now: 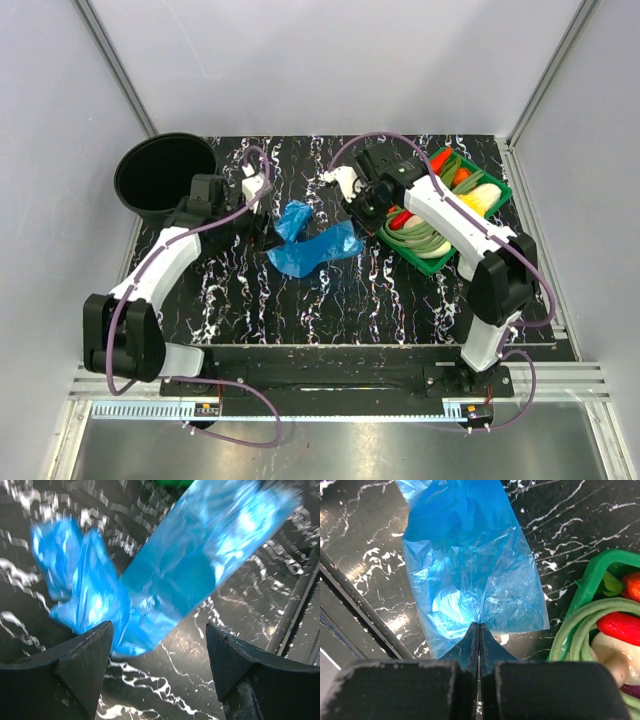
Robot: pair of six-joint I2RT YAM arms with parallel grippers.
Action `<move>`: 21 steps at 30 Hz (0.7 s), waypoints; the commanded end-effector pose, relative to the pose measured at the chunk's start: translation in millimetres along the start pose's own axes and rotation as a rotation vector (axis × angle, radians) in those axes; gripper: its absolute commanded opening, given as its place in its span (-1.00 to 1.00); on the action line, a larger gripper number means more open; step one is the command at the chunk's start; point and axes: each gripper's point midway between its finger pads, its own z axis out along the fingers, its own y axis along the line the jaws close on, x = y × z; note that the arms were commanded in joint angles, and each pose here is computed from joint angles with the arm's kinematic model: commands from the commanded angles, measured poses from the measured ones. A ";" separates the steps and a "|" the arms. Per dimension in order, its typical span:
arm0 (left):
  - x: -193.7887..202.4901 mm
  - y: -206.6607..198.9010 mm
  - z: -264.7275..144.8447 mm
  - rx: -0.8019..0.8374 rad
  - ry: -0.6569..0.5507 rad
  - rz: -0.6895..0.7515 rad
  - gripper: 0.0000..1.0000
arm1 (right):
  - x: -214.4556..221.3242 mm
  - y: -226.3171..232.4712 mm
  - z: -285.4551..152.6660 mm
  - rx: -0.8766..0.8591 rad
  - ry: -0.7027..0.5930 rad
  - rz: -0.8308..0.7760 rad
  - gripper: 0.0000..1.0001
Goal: Put the trash bags into the trash bin
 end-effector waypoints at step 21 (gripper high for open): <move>-80.3 -81.7 65.2 0.150 -0.112 0.367 0.77 | -45.6 27.8 -12.9 -0.221 -0.037 0.154 -1.00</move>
